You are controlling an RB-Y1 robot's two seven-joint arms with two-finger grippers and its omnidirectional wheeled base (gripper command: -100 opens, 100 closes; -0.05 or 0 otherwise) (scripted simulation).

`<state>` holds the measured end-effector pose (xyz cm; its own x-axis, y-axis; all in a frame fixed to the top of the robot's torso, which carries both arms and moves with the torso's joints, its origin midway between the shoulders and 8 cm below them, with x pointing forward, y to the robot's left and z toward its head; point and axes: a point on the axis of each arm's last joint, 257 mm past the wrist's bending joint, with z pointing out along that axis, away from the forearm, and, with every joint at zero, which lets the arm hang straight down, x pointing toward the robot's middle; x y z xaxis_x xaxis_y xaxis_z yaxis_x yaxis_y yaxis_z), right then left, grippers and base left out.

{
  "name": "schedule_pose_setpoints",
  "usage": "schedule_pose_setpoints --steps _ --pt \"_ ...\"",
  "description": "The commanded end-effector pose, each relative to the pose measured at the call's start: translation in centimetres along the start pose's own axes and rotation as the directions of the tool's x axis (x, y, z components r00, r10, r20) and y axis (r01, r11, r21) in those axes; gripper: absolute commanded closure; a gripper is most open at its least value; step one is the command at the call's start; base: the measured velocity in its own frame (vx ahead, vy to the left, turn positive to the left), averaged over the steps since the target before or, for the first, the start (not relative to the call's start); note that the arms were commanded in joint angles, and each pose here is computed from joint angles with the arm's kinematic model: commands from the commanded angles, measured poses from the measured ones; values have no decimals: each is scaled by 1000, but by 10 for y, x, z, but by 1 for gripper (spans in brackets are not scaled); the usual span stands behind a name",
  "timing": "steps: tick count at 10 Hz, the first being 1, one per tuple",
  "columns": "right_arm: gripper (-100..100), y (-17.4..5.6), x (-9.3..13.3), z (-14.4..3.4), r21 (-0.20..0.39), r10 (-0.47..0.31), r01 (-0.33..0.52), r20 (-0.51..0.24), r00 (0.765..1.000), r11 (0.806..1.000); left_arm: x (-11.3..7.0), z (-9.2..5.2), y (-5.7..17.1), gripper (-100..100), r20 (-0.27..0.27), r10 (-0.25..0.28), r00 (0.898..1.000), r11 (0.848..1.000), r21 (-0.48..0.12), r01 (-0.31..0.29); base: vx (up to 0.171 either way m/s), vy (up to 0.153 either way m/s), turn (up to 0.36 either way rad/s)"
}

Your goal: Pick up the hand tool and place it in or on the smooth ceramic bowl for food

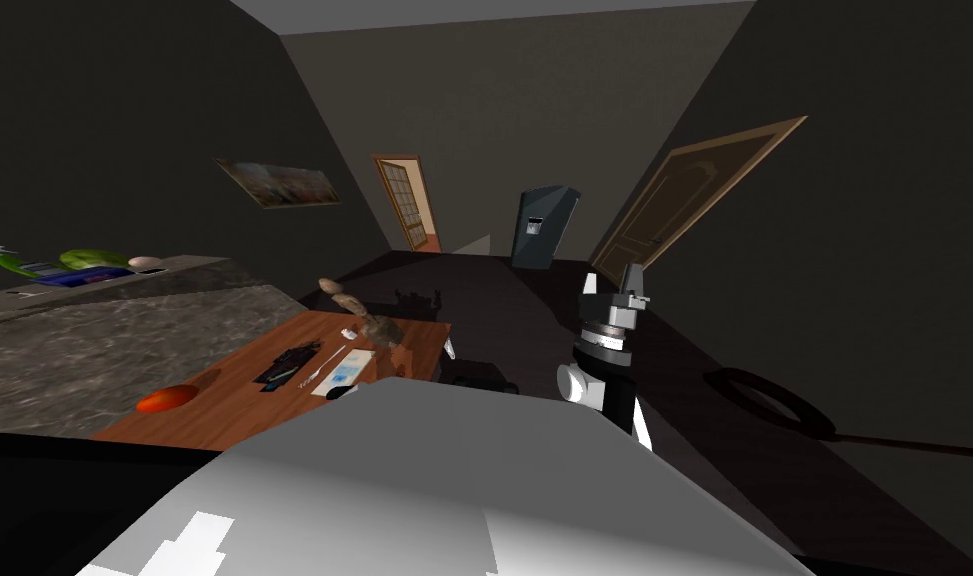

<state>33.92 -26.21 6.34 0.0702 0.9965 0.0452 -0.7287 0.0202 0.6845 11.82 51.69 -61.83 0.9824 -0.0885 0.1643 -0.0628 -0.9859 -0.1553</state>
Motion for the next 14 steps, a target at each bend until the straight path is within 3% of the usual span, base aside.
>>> schedule_pose_setpoints --steps 1,2,3,7,8,9,13,14 --pt "0 0 0 0 0 0 0 0 1000 1000 0 0 0 -100 0 0 1000 1000 0 0 2 9 3" --pt "0 0 0 0 0 0 0 0 1000 1000 -1 0 1 0 3 -8 1000 1000 -3 8 0 0 0" --pt "0 0 0 0 0 0 0 0 1000 1000 -2 5 13 -100 2 -1 1000 1000 -4 1 25 49 53" --pt "0 0 0 0 0 0 0 0 1000 1000 -4 16 39 -100 0 14 1000 1000 -7 -14 32 67 36" --pt "0 0 0 0 0 0 0 0 1000 1000 -4 13 34 -100 1 12 1000 1000 -7 -12 14 31 4" --pt "0 0 0 0 0 0 0 0 1000 1000 -3 14 34 100 0 12 1000 1000 -6 -12 0 0 0" --pt "0 0 0 0 0 0 0 0 1000 1000 -4 14 35 100 1 11 1000 1000 -8 -11 0 0 0" --pt "0 0 0 0 0 0 0 0 1000 1000 -4 14 35 0 1 11 1000 1000 -8 -11 0 0 0"
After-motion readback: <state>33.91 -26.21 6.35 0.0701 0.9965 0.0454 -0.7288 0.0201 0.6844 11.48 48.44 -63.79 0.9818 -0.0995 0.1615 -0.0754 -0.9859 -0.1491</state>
